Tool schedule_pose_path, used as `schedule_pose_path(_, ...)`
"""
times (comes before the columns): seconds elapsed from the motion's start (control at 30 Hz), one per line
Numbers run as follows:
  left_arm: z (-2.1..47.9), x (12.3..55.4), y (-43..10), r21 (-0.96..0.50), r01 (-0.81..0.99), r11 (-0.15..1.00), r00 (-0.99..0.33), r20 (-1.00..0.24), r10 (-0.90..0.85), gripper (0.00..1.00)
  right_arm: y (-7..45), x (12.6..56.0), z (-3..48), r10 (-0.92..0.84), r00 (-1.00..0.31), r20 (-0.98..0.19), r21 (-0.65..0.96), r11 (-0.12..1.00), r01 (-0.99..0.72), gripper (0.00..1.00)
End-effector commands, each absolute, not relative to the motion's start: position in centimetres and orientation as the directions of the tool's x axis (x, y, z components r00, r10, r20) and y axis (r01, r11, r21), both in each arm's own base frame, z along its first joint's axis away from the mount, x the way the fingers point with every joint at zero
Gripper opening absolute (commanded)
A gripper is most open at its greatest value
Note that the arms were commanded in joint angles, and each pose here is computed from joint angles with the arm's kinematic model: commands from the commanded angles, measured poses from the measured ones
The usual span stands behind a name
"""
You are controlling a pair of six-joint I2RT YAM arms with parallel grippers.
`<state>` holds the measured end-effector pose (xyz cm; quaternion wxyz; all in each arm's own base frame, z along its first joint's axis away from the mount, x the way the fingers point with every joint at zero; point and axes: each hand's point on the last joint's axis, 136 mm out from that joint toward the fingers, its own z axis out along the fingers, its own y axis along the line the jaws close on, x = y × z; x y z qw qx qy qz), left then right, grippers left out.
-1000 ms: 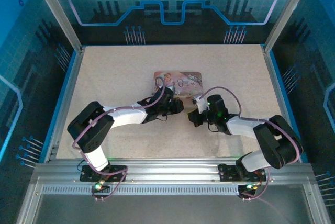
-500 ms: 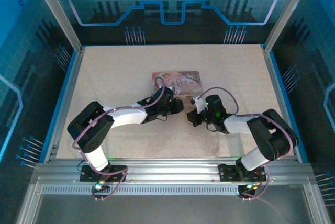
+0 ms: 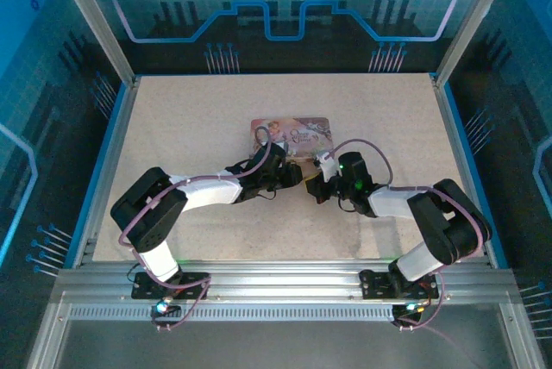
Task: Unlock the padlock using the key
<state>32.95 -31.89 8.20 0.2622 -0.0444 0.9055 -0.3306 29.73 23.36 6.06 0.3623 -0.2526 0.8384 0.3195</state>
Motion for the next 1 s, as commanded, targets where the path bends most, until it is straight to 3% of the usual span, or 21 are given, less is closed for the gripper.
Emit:
schedule_pose_path(0.0, 13.0, 33.7, -33.5, -0.679, 0.178, 0.713, -0.819, -0.504, -0.276, 0.27, 23.7, 30.2, 6.8, -0.196, -0.579, -0.792, 0.342, 0.643, -0.685, 0.00)
schedule_pose_path(0.97, 13.6, 33.7, -33.5, -0.693, 0.169, 0.701, -0.830, -0.484, -0.278, 0.27, 23.2, 28.7, 5.9, -0.197, -0.568, -0.799, 0.341, 0.629, -0.699, 0.00)
